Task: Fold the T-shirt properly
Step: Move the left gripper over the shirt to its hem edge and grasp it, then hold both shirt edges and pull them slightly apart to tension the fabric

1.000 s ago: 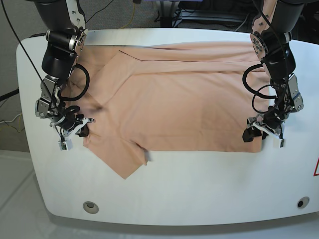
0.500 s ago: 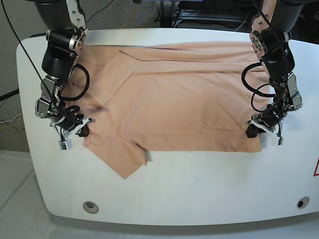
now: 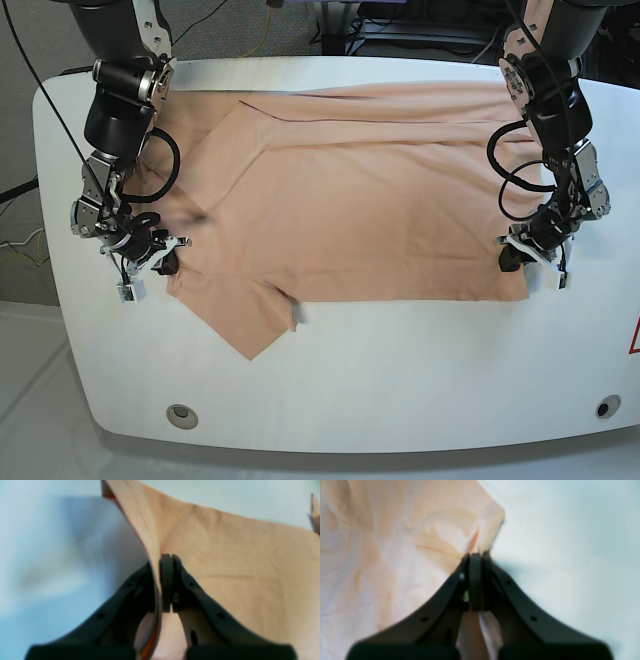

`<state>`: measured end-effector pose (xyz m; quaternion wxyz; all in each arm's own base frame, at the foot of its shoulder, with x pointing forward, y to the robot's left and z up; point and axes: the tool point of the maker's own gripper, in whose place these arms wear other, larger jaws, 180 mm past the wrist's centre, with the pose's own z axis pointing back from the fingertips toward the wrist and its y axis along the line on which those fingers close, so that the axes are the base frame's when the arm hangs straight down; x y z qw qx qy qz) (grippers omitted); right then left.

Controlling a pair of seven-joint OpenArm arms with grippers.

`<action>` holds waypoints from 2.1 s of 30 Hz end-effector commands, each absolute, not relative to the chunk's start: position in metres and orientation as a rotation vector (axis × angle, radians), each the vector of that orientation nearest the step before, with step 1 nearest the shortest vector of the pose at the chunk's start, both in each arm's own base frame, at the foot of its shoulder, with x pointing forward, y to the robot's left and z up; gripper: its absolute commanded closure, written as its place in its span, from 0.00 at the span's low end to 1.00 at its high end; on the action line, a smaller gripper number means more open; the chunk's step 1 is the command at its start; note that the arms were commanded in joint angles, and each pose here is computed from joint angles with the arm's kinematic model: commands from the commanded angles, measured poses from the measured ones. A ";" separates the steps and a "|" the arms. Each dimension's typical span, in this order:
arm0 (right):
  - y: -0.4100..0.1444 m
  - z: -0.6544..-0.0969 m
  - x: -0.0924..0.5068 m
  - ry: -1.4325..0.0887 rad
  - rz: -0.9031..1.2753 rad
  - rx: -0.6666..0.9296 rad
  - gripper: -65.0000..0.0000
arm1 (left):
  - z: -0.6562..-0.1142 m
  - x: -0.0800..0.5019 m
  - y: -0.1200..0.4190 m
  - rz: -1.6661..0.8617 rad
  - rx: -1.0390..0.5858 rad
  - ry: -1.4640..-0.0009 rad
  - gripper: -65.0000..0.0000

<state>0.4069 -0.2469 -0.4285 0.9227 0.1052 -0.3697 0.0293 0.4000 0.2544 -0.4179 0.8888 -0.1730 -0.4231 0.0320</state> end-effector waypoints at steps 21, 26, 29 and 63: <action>-0.249 -0.404 0.401 -0.735 0.149 0.117 1.00 | -0.394 0.417 0.255 0.005 -0.336 -0.918 0.96; -0.245 -0.399 0.400 -0.736 0.162 0.108 1.00 | -0.394 0.417 0.255 0.004 -0.336 -0.920 0.96; -0.240 -0.400 0.400 -0.732 0.163 0.116 1.00 | -0.388 0.423 0.255 0.002 -0.336 -0.933 0.96; -0.232 -0.394 0.397 -0.718 0.183 0.106 1.00 | -0.400 0.413 0.252 -0.126 -0.284 -0.752 0.96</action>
